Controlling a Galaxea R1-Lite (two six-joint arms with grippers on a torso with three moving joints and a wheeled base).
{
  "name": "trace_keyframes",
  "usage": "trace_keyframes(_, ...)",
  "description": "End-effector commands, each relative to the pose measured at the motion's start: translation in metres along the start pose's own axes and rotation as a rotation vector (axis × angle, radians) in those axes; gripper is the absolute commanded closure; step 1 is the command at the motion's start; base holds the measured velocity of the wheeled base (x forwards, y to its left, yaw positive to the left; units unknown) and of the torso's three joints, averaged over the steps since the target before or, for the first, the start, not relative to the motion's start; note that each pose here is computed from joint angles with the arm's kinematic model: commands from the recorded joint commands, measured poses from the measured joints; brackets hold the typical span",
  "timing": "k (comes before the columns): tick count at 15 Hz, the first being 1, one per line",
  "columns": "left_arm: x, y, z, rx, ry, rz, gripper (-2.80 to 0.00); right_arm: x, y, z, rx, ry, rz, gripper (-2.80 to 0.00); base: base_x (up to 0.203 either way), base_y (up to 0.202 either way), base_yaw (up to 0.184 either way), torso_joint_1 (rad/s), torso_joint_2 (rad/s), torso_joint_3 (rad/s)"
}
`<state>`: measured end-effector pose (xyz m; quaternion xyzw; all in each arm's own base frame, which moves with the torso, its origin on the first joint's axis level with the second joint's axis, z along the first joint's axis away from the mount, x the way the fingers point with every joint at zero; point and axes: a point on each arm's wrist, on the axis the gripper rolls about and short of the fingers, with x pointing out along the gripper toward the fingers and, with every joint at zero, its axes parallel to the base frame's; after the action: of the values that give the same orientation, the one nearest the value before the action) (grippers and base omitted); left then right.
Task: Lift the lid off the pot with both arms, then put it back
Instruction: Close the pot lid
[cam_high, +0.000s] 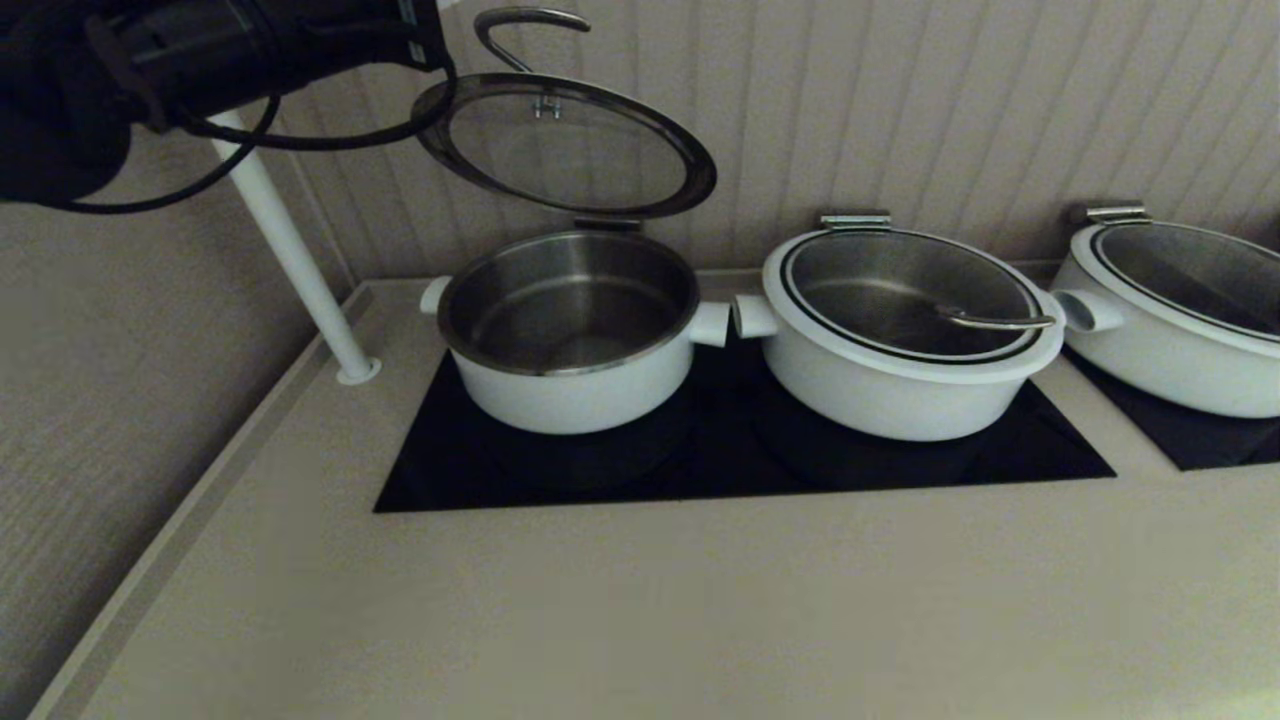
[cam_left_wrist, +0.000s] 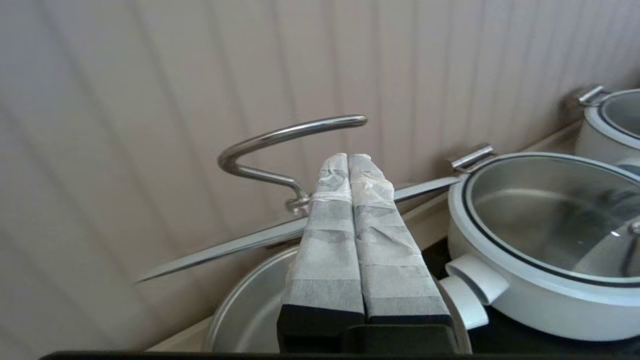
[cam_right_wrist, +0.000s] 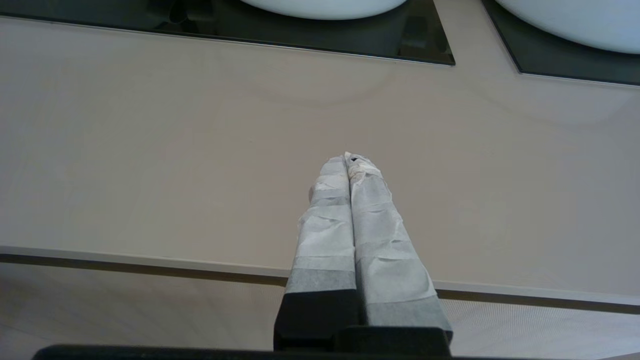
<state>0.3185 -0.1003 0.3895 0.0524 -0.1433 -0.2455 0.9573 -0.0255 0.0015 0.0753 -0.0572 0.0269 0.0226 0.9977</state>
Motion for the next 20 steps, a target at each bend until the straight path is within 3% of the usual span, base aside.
trace_keyframes(1,0.004,0.000,-0.008,-0.007,0.027,-0.021,0.00,0.000,0.000,0.000,-0.001,0.000,0.003,0.00,0.000,0.000,0.000,0.000,0.00,0.000)
trace_keyframes(4,0.005,-0.001,-0.011,-0.011,0.043,-0.056,0.00,0.000,0.000,0.000,-0.002,0.000,0.003,0.00,0.000,0.000,0.000,0.000,0.00,0.000)
trace_keyframes(20,0.015,-0.001,-0.029,0.020,0.078,-0.073,0.00,0.000,0.000,0.000,-0.002,0.000,0.004,0.00,0.000,0.000,0.000,0.000,0.00,0.000)
